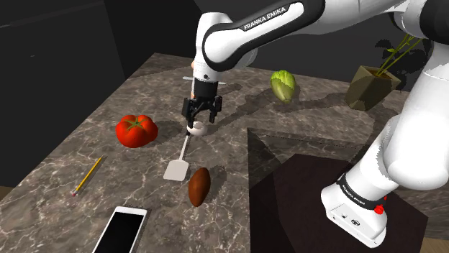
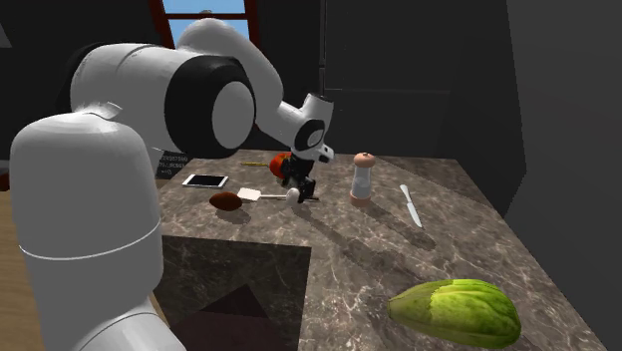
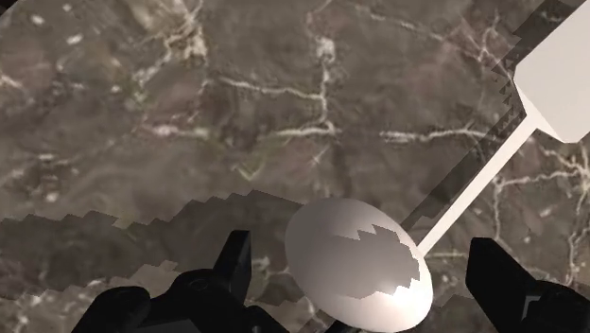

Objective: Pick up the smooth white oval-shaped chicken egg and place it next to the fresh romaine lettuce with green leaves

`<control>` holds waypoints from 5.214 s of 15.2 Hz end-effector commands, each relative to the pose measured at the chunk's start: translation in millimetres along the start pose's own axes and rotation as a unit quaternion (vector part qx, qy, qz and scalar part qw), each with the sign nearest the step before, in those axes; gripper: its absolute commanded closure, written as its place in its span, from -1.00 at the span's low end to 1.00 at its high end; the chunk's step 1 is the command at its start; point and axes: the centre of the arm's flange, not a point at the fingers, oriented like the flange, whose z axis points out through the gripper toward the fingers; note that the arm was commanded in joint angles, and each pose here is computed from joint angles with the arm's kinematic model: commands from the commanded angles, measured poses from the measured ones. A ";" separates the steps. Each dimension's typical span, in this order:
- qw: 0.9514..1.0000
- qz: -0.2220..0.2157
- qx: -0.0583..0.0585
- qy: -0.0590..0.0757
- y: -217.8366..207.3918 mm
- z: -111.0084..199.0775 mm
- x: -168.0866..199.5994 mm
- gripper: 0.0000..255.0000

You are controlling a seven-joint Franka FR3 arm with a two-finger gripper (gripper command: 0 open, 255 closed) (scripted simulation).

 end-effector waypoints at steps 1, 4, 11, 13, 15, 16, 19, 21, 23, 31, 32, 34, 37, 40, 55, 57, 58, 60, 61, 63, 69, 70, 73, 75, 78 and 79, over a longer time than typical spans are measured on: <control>1.000 0.000 0.000 0.000 -1.4 10.6 2.6 -1.00; 1.000 0.000 0.000 0.000 -1.4 26.4 2.6 -1.00; 1.000 0.000 0.000 0.000 -1.4 29.5 2.6 -1.00; 1.000 0.000 0.000 0.000 -1.5 29.4 2.6 1.00; 1.000 0.000 0.000 0.000 -1.5 29.4 2.6 1.00; 1.000 0.000 0.000 0.000 -1.5 29.4 2.6 1.00; 1.000 0.000 0.000 0.000 -1.5 29.5 2.6 1.00; 1.000 0.000 0.000 0.000 -1.5 29.5 2.6 1.00; 1.000 0.000 0.000 0.000 -2.6 24.4 1.6 1.00; 1.000 0.000 0.000 0.000 -11.5 -16.2 -5.7 1.00; 1.000 0.000 0.000 0.000 -12.6 -21.3 -6.6 1.00; 1.000 0.000 0.000 0.000 -14.9 -31.4 -8.5 1.00; 1.000 0.000 0.000 0.000 -18.3 -46.7 -11.3 1.00; 1.000 0.000 0.000 0.000 -21.6 -61.9 -14.0 1.00; 1.000 0.000 0.000 0.000 -38.4 -138.1 -27.8 1.00; 1.000 0.000 0.000 0.000 -26.5 -145.3 -28.2 1.00; 1.000 0.000 0.000 0.000 -13.6 -148.2 -27.8 1.00; 1.000 0.000 0.000 0.000 12.1 -154.0 -27.1 1.00; 1.000 0.000 0.000 0.000 25.0 -156.9 -26.7 1.00; 1.000 0.000 0.000 0.000 50.7 -162.8 -25.9 1.00; 1.000 0.000 0.000 0.000 127.9 -180.3 -23.6 1.00; 1.000 0.000 0.000 0.000 140.7 -183.2 -23.2 1.00; 1.000 0.000 0.000 0.000 179.3 -191.9 -22.1 1.00; 1.000 0.000 0.000 0.000 205.0 -197.8 -21.3 1.00; 1.000 0.000 0.000 0.000 243.6 -206.5 -20.1 1.00; 1.000 0.000 0.000 0.000 256.5 -209.4 -19.7 1.00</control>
